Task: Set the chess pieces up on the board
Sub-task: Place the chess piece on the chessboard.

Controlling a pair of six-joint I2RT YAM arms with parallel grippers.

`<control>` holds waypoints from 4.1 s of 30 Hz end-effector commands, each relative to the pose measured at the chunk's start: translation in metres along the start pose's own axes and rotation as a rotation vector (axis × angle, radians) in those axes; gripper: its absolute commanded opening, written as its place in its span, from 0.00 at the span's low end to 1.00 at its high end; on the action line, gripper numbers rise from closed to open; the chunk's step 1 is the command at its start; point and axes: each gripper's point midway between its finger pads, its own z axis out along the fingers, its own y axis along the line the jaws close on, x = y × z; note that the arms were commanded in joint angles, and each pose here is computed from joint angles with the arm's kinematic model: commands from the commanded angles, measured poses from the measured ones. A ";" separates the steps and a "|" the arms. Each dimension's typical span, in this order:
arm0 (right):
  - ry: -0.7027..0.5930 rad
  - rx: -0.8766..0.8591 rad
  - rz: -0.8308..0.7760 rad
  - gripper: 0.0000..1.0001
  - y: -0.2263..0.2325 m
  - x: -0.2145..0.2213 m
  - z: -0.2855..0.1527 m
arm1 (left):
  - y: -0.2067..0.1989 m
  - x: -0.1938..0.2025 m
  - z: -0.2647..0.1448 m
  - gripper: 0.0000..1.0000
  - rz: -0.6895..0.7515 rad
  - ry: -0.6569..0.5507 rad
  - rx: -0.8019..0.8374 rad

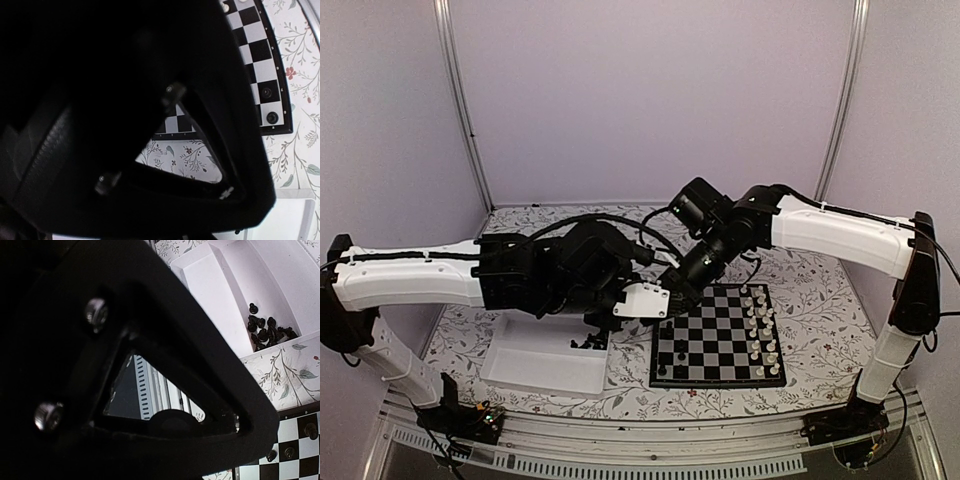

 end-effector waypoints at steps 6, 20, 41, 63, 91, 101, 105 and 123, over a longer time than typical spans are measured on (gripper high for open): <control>-0.015 -0.020 -0.024 0.15 0.009 -0.002 -0.005 | 0.004 -0.008 0.000 0.14 -0.040 -0.006 -0.027; -0.360 0.178 -0.031 0.61 0.008 -0.034 -0.108 | 0.011 0.011 0.004 0.07 -0.782 -0.190 0.165; -0.481 0.211 0.034 0.49 0.001 -0.074 -0.093 | 0.049 -0.018 -0.007 0.11 -1.229 -0.503 0.259; -0.490 0.342 0.006 0.03 -0.019 -0.087 -0.090 | 0.043 0.032 0.005 0.83 -1.315 -0.277 0.088; -0.058 0.708 0.176 0.03 -0.194 0.017 0.009 | 0.038 0.130 -0.039 0.94 -1.505 -0.141 -0.241; 0.019 0.713 0.203 0.04 -0.210 0.043 0.025 | 0.036 0.133 -0.040 0.94 -1.511 -0.132 -0.251; 0.019 0.722 0.210 0.04 -0.213 0.044 0.026 | 0.039 0.133 -0.041 0.94 -1.512 -0.136 -0.253; -0.019 0.730 0.220 0.33 -0.205 0.028 0.016 | 0.036 0.131 -0.038 0.93 -1.516 -0.136 -0.230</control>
